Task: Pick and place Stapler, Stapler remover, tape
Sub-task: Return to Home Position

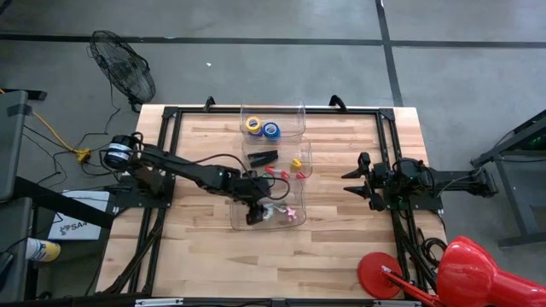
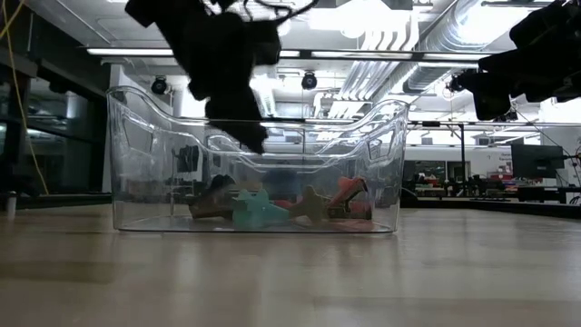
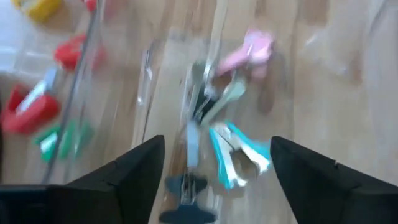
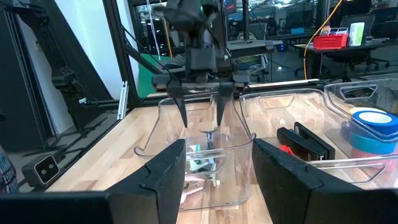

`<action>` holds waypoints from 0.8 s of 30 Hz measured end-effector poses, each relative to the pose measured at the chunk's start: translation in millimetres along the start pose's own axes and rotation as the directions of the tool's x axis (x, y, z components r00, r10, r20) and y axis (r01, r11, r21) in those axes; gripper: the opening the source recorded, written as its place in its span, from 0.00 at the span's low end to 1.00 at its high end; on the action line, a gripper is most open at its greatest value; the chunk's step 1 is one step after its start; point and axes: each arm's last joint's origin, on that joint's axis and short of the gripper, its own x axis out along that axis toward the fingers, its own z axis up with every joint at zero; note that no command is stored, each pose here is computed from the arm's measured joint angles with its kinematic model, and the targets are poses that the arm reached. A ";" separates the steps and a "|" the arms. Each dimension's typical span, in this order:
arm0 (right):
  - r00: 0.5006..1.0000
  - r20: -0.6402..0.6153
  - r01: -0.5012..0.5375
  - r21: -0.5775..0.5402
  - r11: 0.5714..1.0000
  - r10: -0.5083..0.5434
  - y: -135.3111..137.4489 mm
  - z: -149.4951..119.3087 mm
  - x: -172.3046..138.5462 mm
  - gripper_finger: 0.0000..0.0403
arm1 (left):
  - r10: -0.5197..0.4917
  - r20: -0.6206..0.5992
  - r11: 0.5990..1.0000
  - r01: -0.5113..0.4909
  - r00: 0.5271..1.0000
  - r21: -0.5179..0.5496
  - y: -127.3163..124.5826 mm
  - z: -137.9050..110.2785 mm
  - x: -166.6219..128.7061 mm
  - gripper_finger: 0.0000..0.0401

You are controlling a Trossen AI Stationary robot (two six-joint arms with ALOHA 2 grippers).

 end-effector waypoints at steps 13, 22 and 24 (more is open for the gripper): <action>1.000 -0.002 0.000 0.000 1.000 0.000 0.0 -0.3 0.1 0.44 | 0.036 0.190 0.999 -0.041 0.981 0.024 -2.9 37.5 -67.9 0.76; 1.000 -0.016 0.002 0.001 1.000 -0.002 -0.3 -1.3 1.0 0.44 | 0.222 0.323 0.975 -0.215 0.920 -0.059 21.5 4.5 -118.8 0.76; 1.000 -0.019 0.002 0.002 1.000 -0.002 -0.3 -1.6 1.2 0.44 | 0.240 0.339 0.971 -0.229 0.910 -0.072 27.0 -8.4 -126.1 0.76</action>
